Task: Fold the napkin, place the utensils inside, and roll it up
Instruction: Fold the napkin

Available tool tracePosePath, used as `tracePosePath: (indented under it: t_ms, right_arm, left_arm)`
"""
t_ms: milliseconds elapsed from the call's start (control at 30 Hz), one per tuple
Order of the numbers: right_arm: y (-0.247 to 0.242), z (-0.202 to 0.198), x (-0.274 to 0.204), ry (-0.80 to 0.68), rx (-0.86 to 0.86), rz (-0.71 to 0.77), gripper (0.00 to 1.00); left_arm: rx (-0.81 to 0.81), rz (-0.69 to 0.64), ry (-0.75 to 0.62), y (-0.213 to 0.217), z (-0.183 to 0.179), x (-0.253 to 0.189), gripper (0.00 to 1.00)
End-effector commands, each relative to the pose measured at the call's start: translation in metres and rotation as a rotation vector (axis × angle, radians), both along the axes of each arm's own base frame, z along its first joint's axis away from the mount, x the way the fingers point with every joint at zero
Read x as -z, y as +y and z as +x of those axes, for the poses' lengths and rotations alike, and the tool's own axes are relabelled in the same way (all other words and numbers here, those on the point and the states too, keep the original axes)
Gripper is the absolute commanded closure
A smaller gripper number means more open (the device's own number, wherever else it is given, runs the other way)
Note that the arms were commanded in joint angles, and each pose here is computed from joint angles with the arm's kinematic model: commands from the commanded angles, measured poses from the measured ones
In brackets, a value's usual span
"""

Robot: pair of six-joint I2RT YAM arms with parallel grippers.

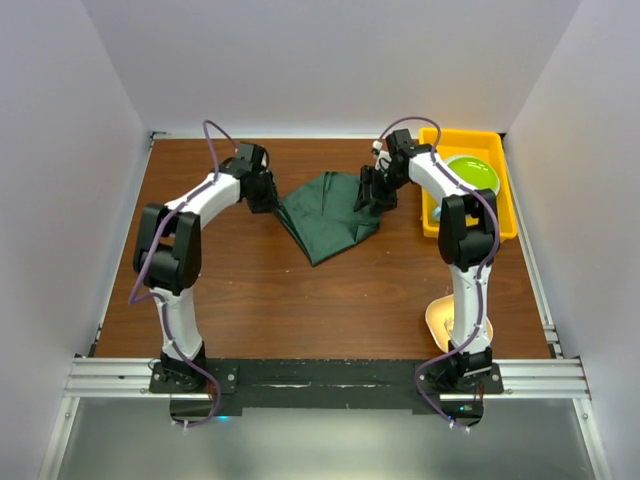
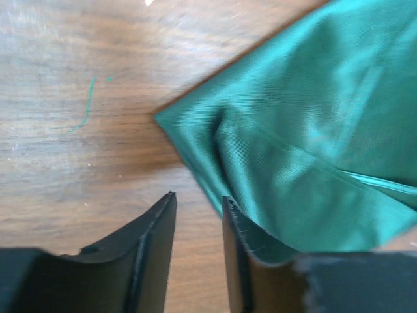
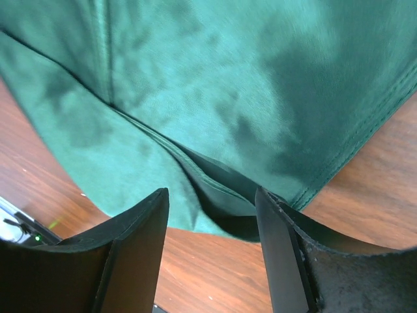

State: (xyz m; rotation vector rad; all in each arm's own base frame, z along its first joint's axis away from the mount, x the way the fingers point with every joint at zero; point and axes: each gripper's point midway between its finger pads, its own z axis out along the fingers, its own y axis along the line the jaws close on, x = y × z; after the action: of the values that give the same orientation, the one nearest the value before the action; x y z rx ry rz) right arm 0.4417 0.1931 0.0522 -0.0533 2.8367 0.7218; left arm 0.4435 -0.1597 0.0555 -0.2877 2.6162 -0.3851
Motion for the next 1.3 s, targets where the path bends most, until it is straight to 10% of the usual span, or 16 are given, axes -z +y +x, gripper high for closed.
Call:
tracePosePath:
  t_ms: [0, 367, 1267]
  right_arm:
    - [-0.001, 0.012, -0.060, -0.122, 0.014, 0.023, 0.39]
    - [0.017, -0.014, -0.066, -0.086, 0.011, 0.097, 0.42]
    - [0.015, -0.048, 0.011, -0.026, -0.100, -0.089, 0.45]
  left_arm:
    - [0.009, -0.096, -0.147, -0.013, 0.017, -0.057, 0.57]
    - [0.079, -0.334, -0.163, -0.059, 0.033, -0.038, 0.83]
    - [0.085, -0.019, -0.069, 0.002, 0.018, 0.014, 0.86]
